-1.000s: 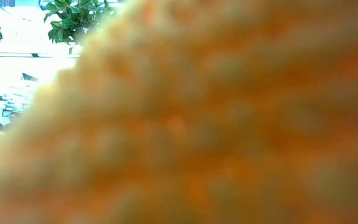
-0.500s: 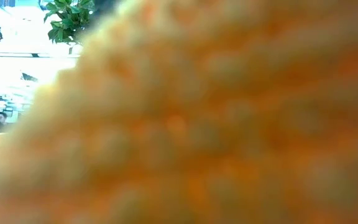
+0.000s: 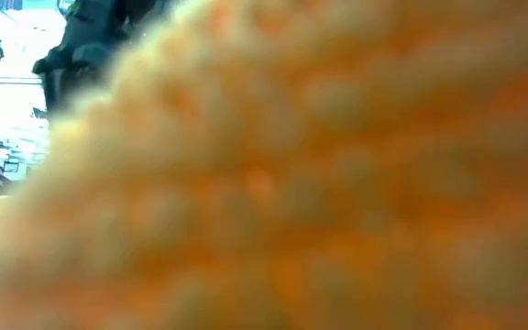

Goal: Fold microfiber towels
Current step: Fold the yellow microfiber towel

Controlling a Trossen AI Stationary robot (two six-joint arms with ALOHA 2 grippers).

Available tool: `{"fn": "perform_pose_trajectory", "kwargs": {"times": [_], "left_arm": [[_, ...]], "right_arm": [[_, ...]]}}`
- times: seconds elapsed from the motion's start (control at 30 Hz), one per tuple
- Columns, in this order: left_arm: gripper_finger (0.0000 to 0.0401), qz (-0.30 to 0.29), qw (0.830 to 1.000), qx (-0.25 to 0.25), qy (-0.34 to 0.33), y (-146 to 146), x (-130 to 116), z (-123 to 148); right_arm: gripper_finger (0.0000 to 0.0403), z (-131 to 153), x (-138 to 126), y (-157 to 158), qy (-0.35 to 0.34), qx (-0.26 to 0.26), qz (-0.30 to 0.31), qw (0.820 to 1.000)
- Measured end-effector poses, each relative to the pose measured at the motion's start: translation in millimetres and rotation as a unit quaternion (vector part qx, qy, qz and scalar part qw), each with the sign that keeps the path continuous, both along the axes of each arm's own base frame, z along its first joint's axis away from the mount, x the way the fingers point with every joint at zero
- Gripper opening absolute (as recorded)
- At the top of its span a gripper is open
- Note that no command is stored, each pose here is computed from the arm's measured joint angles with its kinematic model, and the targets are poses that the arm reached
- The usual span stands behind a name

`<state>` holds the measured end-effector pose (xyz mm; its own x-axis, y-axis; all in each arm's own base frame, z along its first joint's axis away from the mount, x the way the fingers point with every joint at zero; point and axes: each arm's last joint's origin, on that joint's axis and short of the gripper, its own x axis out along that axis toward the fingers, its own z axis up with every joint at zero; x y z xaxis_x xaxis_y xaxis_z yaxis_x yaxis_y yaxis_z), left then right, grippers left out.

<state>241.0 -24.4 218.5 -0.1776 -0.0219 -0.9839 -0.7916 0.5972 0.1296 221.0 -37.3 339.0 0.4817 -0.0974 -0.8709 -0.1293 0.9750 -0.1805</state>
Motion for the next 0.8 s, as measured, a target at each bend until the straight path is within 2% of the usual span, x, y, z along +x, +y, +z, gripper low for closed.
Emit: {"fn": "perform_pose_trajectory", "kwargs": {"times": [0.13,0.3,0.37,0.67,0.8], "left_arm": [[0.0141,0.054,0.998,0.024,-0.012,-4.6,-4.3,-22.6],[0.0142,0.137,0.983,0.119,-0.027,0.8,-10.2,-36.9],[0.0142,0.156,0.977,0.143,-0.032,2.4,-13.1,-42.6],[0.0142,0.181,0.971,0.14,-0.064,4.5,-23.9,-76.8],[0.0142,0.166,0.968,0.155,-0.111,6.1,-23.1,-86.6]], "right_arm": [[0.018,0.2,1.1,5.4,0.003,-0.022,0.044,0.999],[0.0181,0.6,2.2,5.5,-0.002,-0.029,0.054,0.998],[0.0182,0.4,1.8,5.2,0.0,-0.029,0.053,0.998],[0.018,0.0,1.3,5.3,0.005,-0.03,0.057,0.998],[0.0182,0.1,1.4,5.3,0.004,-0.03,0.057,0.998]]}}
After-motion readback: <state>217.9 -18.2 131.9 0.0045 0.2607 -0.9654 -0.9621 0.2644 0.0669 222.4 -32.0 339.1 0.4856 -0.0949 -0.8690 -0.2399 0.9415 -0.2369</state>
